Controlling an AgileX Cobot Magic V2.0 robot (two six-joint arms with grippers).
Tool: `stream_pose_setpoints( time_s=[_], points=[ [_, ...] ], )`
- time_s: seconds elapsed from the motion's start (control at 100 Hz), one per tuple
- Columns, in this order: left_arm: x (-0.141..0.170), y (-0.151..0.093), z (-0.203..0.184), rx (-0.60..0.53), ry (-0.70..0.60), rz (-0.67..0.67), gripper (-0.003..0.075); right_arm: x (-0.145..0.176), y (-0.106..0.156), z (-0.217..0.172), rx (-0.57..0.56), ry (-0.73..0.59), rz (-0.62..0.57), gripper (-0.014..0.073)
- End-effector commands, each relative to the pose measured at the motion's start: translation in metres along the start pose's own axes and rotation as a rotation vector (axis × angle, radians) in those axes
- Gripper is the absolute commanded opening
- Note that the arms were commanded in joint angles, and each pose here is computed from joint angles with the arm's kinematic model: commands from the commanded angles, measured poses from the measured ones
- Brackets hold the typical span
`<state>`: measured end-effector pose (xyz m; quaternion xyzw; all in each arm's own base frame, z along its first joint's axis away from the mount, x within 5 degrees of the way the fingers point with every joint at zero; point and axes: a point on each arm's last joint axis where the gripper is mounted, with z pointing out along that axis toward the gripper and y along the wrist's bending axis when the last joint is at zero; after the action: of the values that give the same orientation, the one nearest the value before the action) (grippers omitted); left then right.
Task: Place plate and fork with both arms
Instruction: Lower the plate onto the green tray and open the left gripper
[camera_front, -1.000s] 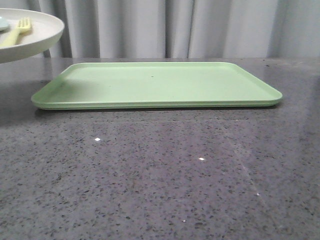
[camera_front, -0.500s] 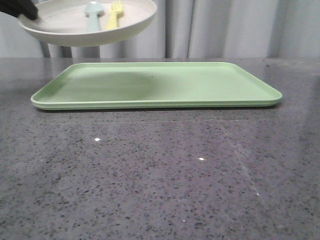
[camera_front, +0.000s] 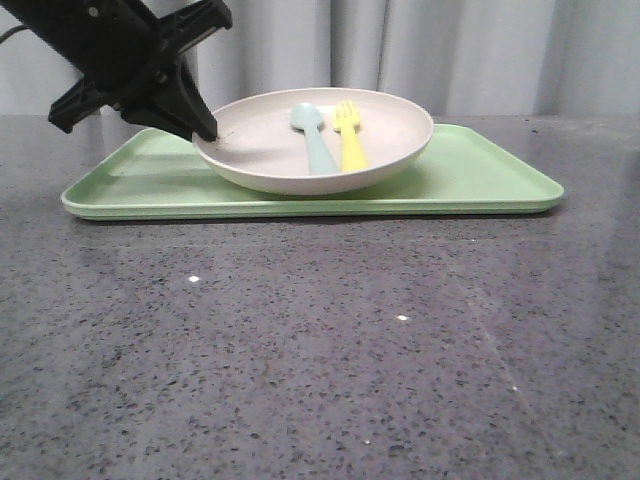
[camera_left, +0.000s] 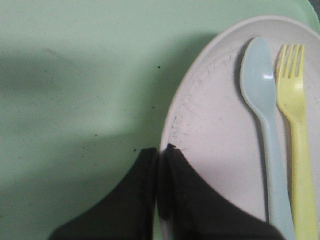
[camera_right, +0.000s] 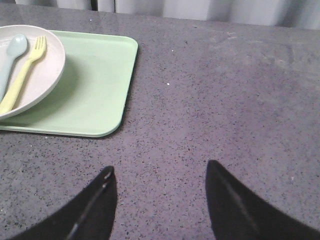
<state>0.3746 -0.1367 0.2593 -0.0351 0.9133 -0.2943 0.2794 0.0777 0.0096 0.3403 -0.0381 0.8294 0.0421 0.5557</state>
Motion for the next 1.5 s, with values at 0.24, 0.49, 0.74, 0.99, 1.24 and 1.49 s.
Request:
stream_pose_setpoints(
  time_s=[0.24, 0.49, 0.74, 0.99, 1.24, 1.49],
  points=[
    [-0.018, -0.019, -0.021, 0.037, -0.15, -0.019, -0.0021, -0.014, 0.0, -0.004, 0.005, -0.069, -0.008, 0.0414],
    [-0.017, -0.017, -0.021, 0.02, -0.131, 0.008, -0.0021, -0.014, 0.0, -0.004, 0.005, -0.072, -0.008, 0.0414],
    [-0.018, -0.013, -0.022, 0.009, -0.125, 0.012, -0.0021, -0.014, 0.0, -0.003, 0.005, -0.066, -0.008, 0.0414],
    [-0.022, -0.001, -0.026, -0.012, -0.114, -0.002, -0.0021, -0.013, 0.0, -0.003, 0.005, -0.064, -0.008, 0.0414],
    [-0.022, 0.0, -0.027, -0.015, -0.11, 0.0, -0.0021, -0.013, 0.0, -0.003, 0.005, -0.064, -0.008, 0.0414],
    [-0.019, 0.003, -0.02, -0.019, -0.072, -0.007, -0.0021, -0.013, 0.0, -0.003, 0.005, -0.064, -0.008, 0.0414]
  ],
)
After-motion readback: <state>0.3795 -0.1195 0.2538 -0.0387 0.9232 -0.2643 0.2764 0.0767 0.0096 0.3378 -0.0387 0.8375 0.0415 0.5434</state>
